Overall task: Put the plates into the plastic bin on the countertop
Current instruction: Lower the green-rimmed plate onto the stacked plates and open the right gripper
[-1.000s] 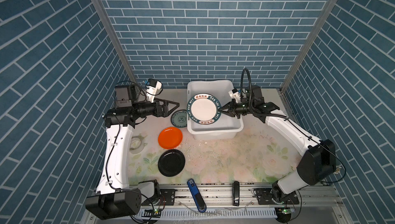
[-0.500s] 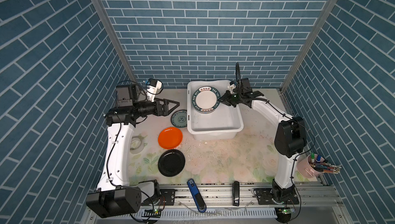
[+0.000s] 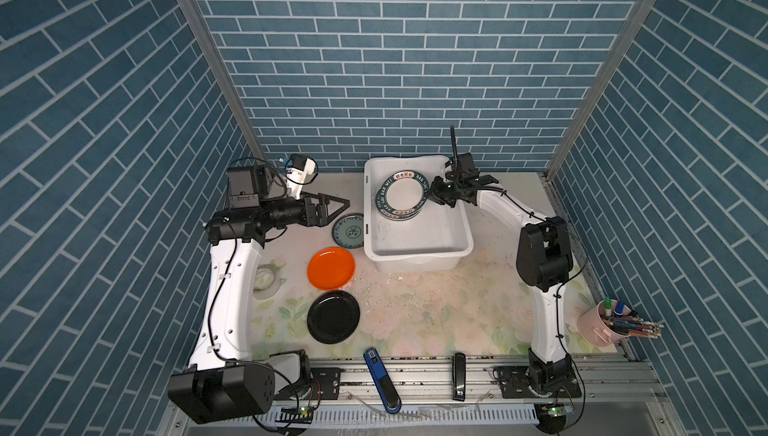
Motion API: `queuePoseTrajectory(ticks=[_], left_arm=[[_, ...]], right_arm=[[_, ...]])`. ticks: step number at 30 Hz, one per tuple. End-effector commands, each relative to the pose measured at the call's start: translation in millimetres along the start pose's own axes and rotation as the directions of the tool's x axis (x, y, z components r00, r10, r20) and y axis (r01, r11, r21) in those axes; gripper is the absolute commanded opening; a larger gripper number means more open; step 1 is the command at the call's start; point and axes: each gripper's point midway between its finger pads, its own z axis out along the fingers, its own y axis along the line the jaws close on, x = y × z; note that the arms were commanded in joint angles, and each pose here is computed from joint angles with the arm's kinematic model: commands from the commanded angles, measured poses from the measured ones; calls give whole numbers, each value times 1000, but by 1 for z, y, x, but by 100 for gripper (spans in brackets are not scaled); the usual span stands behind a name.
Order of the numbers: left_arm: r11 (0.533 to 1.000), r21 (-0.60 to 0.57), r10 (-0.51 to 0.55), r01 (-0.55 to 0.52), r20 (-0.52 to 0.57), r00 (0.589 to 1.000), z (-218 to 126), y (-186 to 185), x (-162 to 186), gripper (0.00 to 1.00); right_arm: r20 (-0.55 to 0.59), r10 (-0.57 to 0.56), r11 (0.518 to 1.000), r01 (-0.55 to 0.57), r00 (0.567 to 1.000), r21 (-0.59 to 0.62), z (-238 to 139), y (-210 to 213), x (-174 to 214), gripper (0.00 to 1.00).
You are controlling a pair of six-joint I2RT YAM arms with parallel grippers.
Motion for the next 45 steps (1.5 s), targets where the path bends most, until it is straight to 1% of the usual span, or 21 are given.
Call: queuePoseTrajectory(ticks=[1,11,32,45], left_arm=[[1000,18,9,-9,9,1000,-1,-3,-1,98],[1000,22,12,-13,16,1000,-2,-5,-1,98],[999,32,29,-30,23,999,-5,-11,-1,98],[999,35,28,-29,24,999,-5,-12,-2,98]], right_arm=[[42,33,999,-32,999,-7,8,5,-13,0],[39,98,995,-98,994,6,30,-9,-13,0],[7,116,993,-116,993,20,52,-8,-11,1],[-7,131,991,-131,991,33,60,-14,-7,6]])
